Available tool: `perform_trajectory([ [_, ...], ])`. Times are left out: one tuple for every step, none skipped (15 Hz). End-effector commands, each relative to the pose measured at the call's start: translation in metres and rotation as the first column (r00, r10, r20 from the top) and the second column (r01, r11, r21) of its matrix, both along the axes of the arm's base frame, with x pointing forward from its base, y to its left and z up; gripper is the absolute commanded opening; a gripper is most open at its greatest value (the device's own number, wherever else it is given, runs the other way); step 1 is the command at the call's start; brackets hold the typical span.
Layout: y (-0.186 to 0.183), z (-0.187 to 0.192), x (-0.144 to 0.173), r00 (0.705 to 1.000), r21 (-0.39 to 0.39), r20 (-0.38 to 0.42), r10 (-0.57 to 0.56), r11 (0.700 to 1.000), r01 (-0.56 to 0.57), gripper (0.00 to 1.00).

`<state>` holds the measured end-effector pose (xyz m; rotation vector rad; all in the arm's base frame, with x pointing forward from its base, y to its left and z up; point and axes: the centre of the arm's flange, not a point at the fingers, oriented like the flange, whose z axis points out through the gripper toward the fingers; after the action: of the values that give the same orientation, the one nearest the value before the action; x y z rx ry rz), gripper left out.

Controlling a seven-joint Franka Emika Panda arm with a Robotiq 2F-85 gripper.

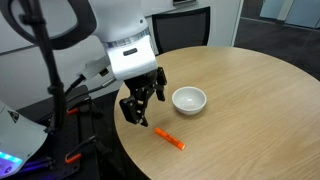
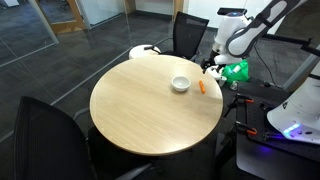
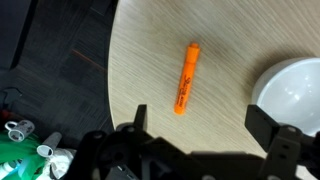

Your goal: Put the orange sharpie in the bowl

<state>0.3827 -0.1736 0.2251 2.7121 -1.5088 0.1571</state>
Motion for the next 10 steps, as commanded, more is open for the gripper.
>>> perform_trajectory([
  [0.006, -0.02, -0.012, 0.997, 0.005, 0.001, -0.082, 0.997, 0.082, 1.0],
  [0.005, -0.024, -0.015, 0.995, 0.014, -0.007, -0.096, 0.995, 0.096, 1.0],
  [0.003, -0.031, -0.017, 0.994, 0.021, -0.013, -0.11, 0.994, 0.11, 1.0],
  [0.002, -0.034, -0.018, 0.992, 0.028, -0.018, -0.124, 0.992, 0.125, 1.0],
  [-0.001, -0.039, -0.019, 0.99, 0.034, -0.018, -0.143, 0.989, 0.143, 1.0],
  [-0.003, -0.043, -0.018, 0.987, 0.044, -0.013, -0.157, 0.986, 0.158, 1.0],
  [-0.006, -0.048, -0.017, 0.985, 0.048, -0.004, -0.174, 0.984, 0.174, 1.0],
  [-0.008, -0.052, -0.016, 0.982, 0.052, 0.001, -0.189, 0.981, 0.189, 1.0],
  [-0.009, -0.057, -0.015, 0.978, 0.051, 0.003, -0.208, 0.977, 0.207, 1.0],
  [-0.008, -0.06, -0.013, 0.976, 0.049, 0.002, -0.217, 0.975, 0.216, 1.0],
])
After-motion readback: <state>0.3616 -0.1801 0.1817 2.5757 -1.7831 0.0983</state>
